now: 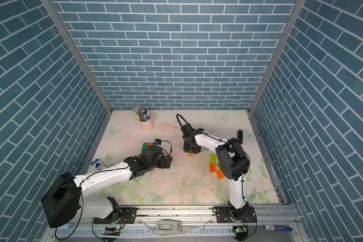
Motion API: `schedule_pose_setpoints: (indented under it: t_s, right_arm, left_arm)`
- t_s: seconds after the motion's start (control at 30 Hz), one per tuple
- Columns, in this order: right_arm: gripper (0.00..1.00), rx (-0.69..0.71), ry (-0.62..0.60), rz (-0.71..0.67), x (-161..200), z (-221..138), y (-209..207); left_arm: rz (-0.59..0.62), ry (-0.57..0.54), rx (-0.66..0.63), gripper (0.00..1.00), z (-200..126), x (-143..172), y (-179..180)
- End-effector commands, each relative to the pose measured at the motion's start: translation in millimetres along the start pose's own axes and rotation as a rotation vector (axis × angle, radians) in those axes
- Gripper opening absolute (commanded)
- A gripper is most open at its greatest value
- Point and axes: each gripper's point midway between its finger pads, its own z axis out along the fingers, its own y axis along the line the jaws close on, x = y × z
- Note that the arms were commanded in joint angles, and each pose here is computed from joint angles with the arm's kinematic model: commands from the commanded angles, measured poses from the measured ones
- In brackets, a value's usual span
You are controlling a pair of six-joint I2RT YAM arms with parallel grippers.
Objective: Assemble a rectangle with lego
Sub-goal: Adjust the lego brick at the center of the board.
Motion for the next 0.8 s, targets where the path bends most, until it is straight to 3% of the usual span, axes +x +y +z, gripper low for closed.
schedule_pose_setpoints:
  t_s: [0.0, 0.1, 0.17, 0.3, 0.47, 0.63, 0.77]
  right_arm:
    - [0.25, 0.041, 0.000, -0.027, -2, -1, -6]
    - [0.16, 0.006, 0.005, -0.070, 1, -8, -2]
    - [0.13, -0.103, 0.024, -0.124, 10, -19, 13]
    - [0.12, -0.412, 0.202, -0.189, 51, -39, 62]
    - [0.12, -0.609, 0.307, -0.149, 80, -35, 92]
    - [0.16, -0.579, 0.325, -0.110, 78, -13, 80]
    - [0.30, -0.430, 0.338, -0.163, 86, -5, 51]
  left_arm:
    - [-0.011, -0.001, -0.021, 0.97, -4, 3, 11]
    - [-0.018, -0.010, -0.029, 0.97, -9, -1, 16]
    - [-0.022, -0.016, -0.042, 0.97, -16, -4, 22]
    - [-0.048, -0.025, -0.080, 0.97, -28, -3, 47]
    - [-0.089, -0.042, -0.107, 0.96, -39, -6, 67]
    - [-0.105, -0.034, -0.088, 0.96, -38, -6, 64]
    - [-0.115, -0.031, -0.068, 0.95, -37, -8, 59]
